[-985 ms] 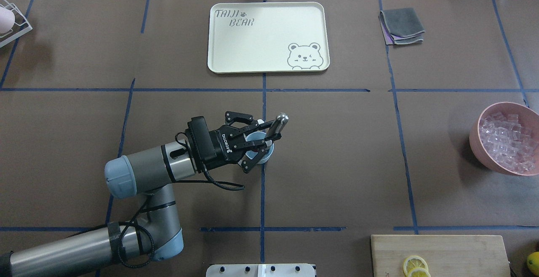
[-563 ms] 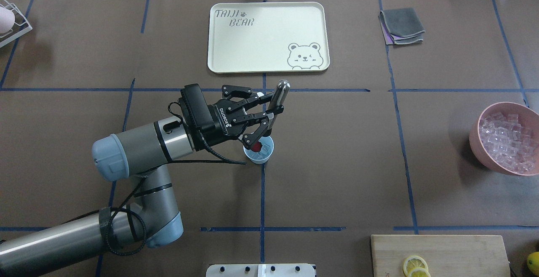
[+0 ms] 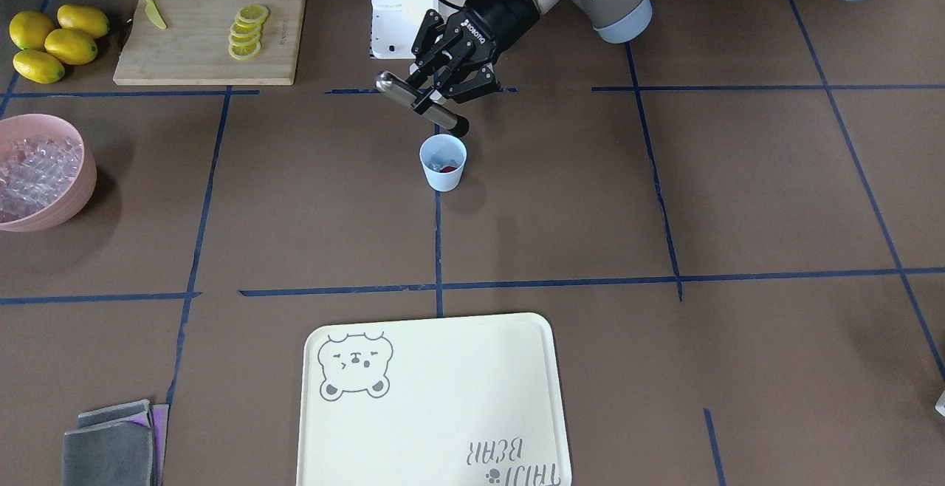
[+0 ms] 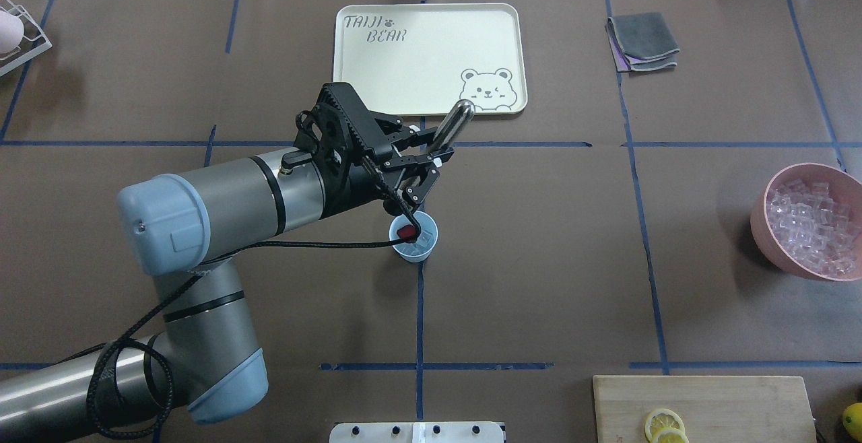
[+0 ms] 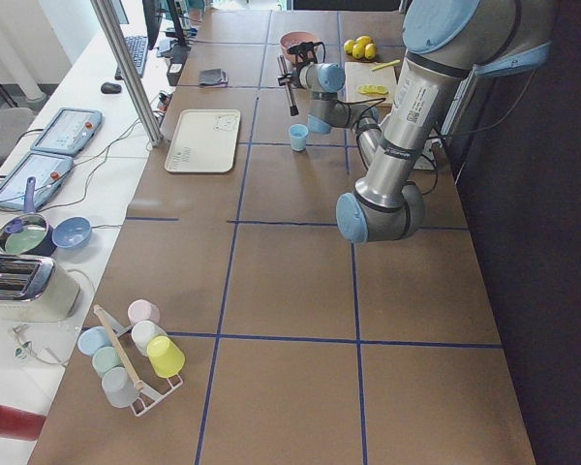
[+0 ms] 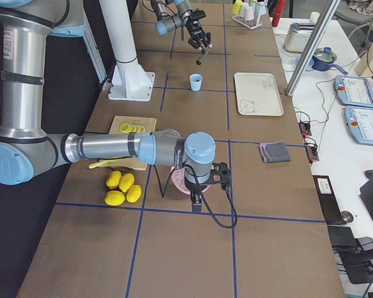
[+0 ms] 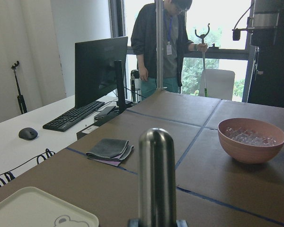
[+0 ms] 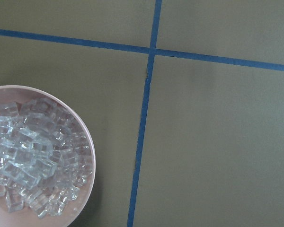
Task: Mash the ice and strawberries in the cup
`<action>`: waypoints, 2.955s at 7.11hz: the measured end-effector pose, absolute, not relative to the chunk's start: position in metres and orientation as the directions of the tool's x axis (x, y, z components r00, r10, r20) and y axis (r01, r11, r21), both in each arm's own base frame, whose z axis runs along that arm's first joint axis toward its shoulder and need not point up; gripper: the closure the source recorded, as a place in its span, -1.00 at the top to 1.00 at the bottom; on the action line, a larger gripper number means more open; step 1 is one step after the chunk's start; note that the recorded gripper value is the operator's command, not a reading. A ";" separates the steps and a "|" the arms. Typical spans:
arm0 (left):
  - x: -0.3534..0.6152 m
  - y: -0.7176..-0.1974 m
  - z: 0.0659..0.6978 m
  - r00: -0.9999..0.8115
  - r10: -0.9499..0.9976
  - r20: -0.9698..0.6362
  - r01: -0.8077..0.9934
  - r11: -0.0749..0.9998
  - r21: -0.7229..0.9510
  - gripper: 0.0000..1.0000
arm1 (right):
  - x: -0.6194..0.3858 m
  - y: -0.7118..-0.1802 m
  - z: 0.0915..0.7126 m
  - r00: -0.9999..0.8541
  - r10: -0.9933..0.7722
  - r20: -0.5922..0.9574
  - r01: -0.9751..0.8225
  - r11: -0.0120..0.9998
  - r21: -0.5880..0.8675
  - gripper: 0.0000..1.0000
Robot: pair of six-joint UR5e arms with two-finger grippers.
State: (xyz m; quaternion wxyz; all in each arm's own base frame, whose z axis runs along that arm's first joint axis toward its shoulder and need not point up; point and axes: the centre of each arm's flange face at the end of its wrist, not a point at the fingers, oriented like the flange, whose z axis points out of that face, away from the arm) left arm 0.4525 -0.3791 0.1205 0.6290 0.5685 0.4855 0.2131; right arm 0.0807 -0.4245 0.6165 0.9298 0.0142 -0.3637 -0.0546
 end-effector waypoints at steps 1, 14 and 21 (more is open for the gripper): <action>0.449 -0.384 0.121 0.481 0.791 -0.379 0.198 0.323 0.926 -1.00 | 0.081 -0.424 0.617 0.729 -0.112 0.675 0.091 0.994 0.066 1.00; 0.145 -0.496 0.505 0.817 0.249 -0.520 -0.210 0.969 0.133 -0.85 | 0.080 -0.421 0.619 0.728 -0.109 0.677 0.092 0.994 0.061 1.00; 0.126 -0.465 0.676 0.762 -0.012 -0.647 0.113 0.987 0.114 -0.85 | 0.080 -0.419 0.619 0.727 -0.109 0.678 0.092 0.994 0.061 1.00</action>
